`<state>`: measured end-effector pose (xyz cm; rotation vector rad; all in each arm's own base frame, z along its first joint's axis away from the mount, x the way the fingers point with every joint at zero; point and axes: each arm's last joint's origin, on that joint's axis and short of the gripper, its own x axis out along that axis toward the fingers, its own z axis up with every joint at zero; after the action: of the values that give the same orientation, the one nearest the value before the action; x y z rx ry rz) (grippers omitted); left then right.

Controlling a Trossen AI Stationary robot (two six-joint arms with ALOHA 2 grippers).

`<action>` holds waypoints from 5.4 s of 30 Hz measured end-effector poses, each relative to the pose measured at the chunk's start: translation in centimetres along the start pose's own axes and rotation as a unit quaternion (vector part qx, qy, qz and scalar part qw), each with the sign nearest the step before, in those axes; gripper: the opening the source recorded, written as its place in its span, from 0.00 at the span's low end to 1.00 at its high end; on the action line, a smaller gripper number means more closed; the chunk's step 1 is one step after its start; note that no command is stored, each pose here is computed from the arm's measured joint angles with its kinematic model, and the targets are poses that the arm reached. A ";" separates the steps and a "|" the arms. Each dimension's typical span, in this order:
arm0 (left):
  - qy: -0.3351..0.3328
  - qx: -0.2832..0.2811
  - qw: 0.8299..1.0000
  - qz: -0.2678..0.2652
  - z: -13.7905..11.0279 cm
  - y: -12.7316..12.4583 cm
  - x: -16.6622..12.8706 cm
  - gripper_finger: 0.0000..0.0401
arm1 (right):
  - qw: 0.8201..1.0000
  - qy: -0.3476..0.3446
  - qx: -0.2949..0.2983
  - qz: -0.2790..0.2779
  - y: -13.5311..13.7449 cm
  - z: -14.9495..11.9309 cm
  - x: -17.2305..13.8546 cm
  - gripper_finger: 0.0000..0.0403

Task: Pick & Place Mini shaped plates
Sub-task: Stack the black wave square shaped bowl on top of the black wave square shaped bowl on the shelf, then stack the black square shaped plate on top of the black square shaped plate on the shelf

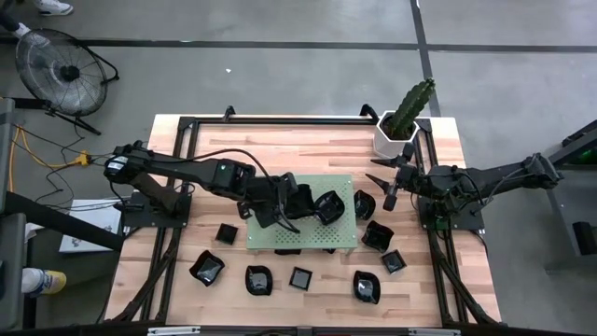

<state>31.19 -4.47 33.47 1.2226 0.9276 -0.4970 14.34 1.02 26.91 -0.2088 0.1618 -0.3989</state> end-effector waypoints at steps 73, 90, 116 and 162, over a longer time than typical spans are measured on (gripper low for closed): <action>0.169 -0.251 0.950 -0.078 -2.9 -3.4 -2.9 0.33 | 1.000 0.000 0.000 0.000 0.0 0.0 0.0 0.48; 0.166 -0.336 0.927 -0.039 -5.0 -6.6 -4.8 0.33 | 1.000 0.000 0.000 0.000 0.0 0.0 0.0 0.48; 0.117 -0.720 0.675 -0.111 -7.5 -18.3 2.4 0.33 | 1.000 0.000 0.000 0.000 0.0 0.0 0.0 0.48; 0.250 -0.856 0.434 -0.126 -4.3 -21.3 6.0 0.33 | 1.000 0.000 0.000 0.000 0.0 0.0 0.0 0.48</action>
<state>16.86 -6.03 16.14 -0.8043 1.3983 0.7040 14.34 1.02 26.92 -0.2082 0.1610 -0.3987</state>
